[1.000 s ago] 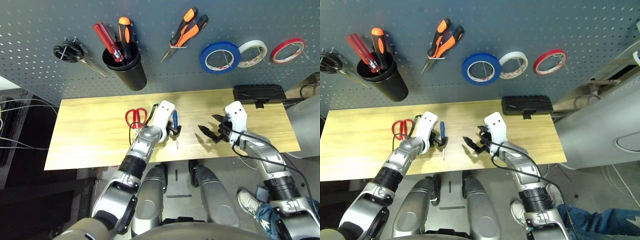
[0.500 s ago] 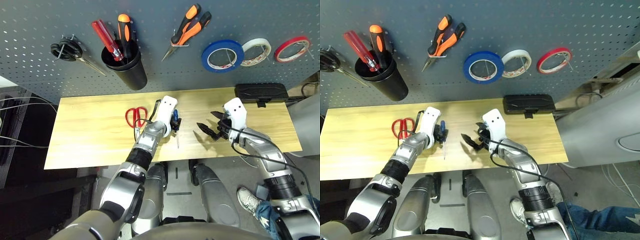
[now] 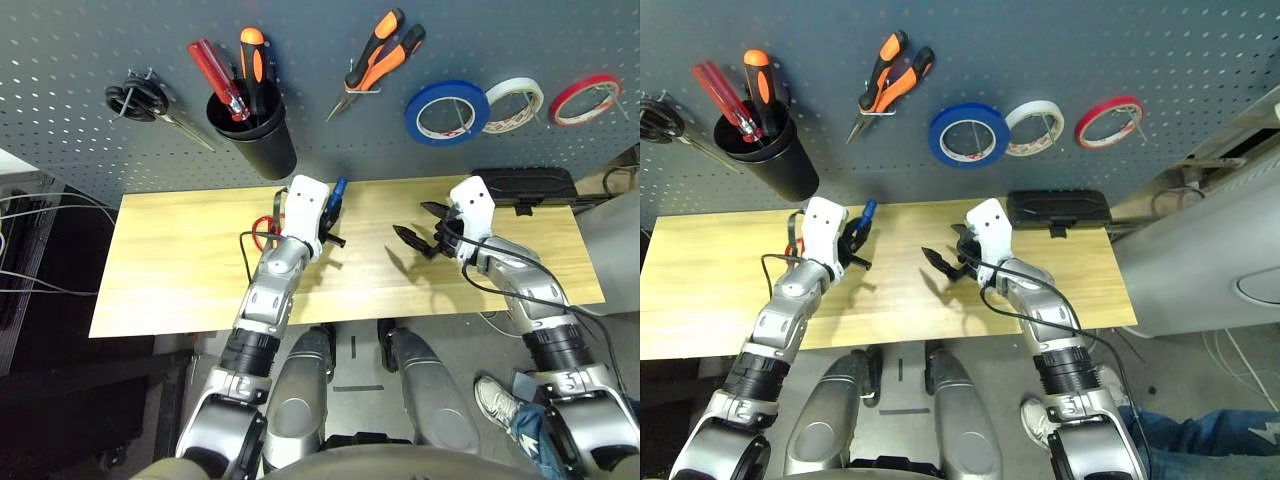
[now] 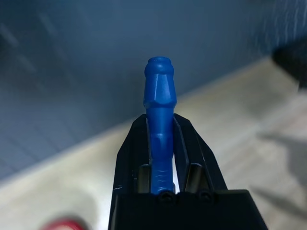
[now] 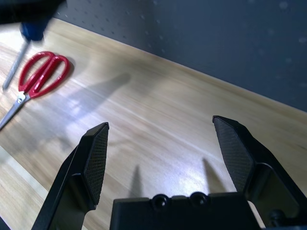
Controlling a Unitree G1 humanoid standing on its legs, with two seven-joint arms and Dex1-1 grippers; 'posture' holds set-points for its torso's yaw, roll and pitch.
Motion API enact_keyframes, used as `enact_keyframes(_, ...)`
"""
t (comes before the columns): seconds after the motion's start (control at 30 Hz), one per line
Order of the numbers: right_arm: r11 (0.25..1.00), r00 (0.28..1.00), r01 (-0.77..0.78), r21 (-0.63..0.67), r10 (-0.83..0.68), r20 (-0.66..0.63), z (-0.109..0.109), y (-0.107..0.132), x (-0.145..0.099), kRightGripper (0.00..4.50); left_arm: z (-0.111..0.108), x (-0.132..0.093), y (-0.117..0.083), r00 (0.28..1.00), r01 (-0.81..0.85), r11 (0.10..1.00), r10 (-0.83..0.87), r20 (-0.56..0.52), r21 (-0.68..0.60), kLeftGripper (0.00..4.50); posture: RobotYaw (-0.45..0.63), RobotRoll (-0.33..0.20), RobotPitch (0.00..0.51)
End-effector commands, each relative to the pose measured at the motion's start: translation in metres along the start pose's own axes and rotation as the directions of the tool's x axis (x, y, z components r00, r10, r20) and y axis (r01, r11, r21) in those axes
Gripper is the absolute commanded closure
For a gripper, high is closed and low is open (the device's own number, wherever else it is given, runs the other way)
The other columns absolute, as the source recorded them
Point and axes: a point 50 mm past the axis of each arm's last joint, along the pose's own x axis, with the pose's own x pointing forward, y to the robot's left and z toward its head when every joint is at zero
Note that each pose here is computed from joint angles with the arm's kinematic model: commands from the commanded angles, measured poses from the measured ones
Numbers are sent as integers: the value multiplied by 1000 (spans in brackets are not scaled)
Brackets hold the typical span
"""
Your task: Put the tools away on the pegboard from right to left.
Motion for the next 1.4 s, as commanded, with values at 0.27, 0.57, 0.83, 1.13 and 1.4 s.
enact_keyframes(0.27,999,994,-44,-27,47,98,14,5,7,0,63,-5,-16,928,184,979,-203,311,90,3961,112,0,263)
enact_keyframes(0.57,986,950,-129,-109,154,270,49,19,16,0,110,-6,-10,855,179,983,-170,490,30,3961,115,0,261)
enact_keyframes(0.83,977,932,-161,-141,198,304,59,24,21,0,152,-1,16,791,42,999,-23,611,-16,3961,127,0,258)
enact_keyframes(1.13,972,908,-176,-157,222,356,72,28,25,0,191,-5,49,686,-135,988,145,713,-71,3961,129,0,263)
enact_keyframes(1.4,970,901,-184,-159,231,368,75,31,27,0,189,-10,74,674,-263,964,214,707,-41,3961,131,0,266)
